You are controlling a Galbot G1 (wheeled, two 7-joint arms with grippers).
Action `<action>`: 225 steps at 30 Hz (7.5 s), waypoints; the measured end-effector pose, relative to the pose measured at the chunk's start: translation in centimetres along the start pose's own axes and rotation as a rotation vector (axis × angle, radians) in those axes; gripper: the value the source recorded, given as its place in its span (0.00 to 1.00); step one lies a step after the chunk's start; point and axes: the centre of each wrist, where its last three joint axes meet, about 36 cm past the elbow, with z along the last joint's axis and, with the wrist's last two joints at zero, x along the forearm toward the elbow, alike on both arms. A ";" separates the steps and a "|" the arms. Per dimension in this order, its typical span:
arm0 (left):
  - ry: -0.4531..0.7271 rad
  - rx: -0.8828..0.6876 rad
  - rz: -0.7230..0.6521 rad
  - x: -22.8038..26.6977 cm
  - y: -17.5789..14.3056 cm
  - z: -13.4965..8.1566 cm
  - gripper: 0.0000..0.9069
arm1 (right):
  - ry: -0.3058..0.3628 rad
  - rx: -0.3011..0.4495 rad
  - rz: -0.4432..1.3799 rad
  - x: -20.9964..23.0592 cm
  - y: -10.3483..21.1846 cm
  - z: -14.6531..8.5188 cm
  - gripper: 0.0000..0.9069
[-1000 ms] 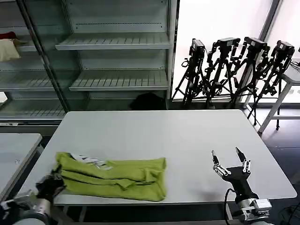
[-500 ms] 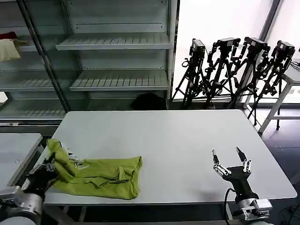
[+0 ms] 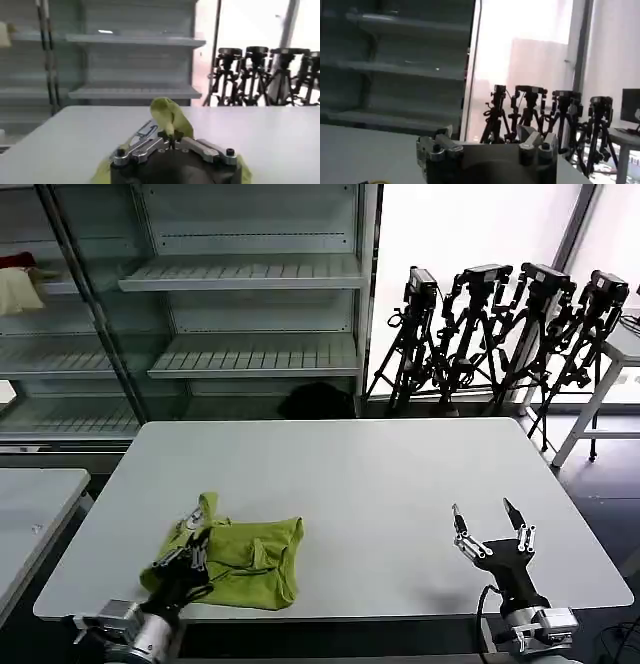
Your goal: Fold and organize the clothes.
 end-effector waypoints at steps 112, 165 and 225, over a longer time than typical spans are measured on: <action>0.239 0.198 -0.029 -3.6 7.4 4.0 0.06 | -0.007 0.000 -0.030 -0.2 1.2 0.3 1.00; -0.058 -0.203 -0.069 -0.6 19.7 -12.2 0.00 | -0.024 -0.017 -0.043 -0.9 1.8 0.3 1.00; -0.157 -0.315 0.098 -4.3 2.9 -6.4 1.00 | 0.202 -0.209 -0.291 -4.4 8.2 -2.4 1.00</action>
